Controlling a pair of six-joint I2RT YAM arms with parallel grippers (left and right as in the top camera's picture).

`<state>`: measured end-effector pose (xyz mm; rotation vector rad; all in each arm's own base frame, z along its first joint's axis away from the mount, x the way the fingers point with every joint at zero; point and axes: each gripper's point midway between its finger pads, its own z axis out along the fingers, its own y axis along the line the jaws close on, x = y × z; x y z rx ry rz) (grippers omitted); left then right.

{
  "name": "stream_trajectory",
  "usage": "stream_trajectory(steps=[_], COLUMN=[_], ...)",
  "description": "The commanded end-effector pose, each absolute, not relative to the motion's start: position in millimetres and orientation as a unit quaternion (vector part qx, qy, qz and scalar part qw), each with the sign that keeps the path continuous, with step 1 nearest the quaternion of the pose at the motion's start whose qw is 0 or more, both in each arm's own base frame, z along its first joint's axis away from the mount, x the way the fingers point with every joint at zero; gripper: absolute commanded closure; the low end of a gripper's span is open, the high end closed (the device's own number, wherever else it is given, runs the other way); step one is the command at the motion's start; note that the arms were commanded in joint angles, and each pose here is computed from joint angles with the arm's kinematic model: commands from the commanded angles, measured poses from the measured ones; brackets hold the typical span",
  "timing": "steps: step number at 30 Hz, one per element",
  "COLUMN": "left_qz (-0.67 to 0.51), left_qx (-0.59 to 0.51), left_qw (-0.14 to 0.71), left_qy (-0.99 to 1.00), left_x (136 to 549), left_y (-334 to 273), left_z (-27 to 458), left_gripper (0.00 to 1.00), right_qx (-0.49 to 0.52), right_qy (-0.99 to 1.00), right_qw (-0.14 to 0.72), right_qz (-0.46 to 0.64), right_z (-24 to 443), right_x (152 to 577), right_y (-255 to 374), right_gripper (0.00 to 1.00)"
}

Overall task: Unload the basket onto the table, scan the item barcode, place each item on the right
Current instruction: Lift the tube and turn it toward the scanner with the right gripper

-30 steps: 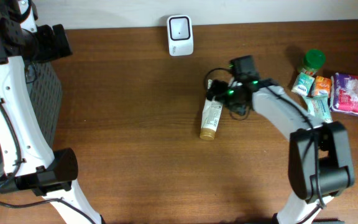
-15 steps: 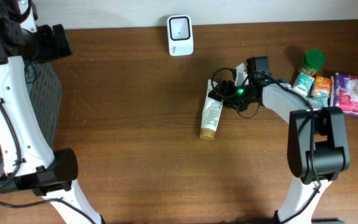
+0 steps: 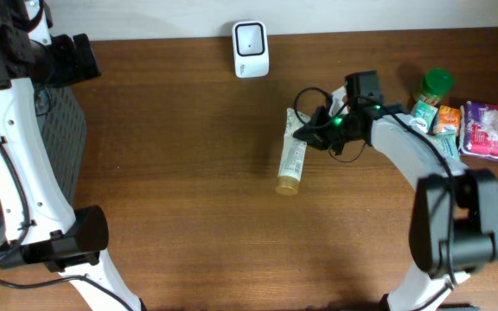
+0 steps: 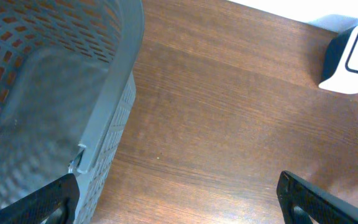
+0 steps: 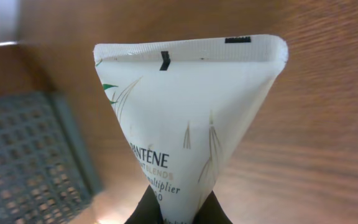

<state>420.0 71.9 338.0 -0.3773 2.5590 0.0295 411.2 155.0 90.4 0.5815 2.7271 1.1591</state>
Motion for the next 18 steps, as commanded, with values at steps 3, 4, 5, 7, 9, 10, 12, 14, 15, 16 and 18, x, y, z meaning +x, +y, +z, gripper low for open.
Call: stream_trajectory(steps=[3,4,5,7,9,10,12,14,15,16,18], left_qz=[0.008,0.007,0.007,0.007,0.007,0.007,0.007,0.007,0.008,0.007,0.007], left_qx=[-0.143,-0.143,-0.143,-0.143,-0.143,-0.143,-0.143,-0.143,-0.143,-0.143,-0.143], left_qw=[0.285,0.285,0.285,0.285,0.285,0.285,0.285,0.285,0.285,0.285,0.285], left_qy=[0.948,0.948,0.948,0.948,0.948,0.948,0.948,0.948,0.948,0.948,0.948], left_x=[416.4,416.4,416.4,416.4,416.4,416.4,416.4,416.4,416.4,416.4,416.4], left_y=[71.6,71.5,71.6,71.6,71.6,71.6,71.6,71.6,71.6,71.6,71.6], left_z=[346.3,346.3,346.3,346.3,346.3,346.3,346.3,346.3,346.3,346.3,346.3], left_gripper=[0.01,0.01,0.01,0.01,0.01,0.01,0.01,0.01,0.01,0.01,0.01], right_qx=[0.21,0.213,0.199,0.165,0.157,0.16,0.142,0.162,0.178,0.192,0.188], right_qy=[0.852,0.85,0.849,0.849,0.869,0.873,0.858,0.834,0.828,0.821,0.811], right_qw=[0.01,0.001,0.004,0.03,0.088,0.099,0.178,0.299,0.329,0.356,0.373], right_qz=[0.48,0.482,0.49,0.501,0.46,0.449,0.46,0.435,0.418,0.403,0.411], right_z=[166.6,169.8,174.6,182.3,173.3,171.1,198.7,234.3,241.6,249.6,259.3], right_x=[389.4,385.6,384.7,387.8,398.8,400.7,421.6,452.5,459.6,464.7,468.7], right_y=[199.2,208.1,220.9,238.8,245.6,245.7,247.7,227.2,217.1,207.7,208.0], right_gripper=[0.96,0.96,0.96,0.96,0.96,0.96,0.96,0.96,0.96,0.96,0.96])
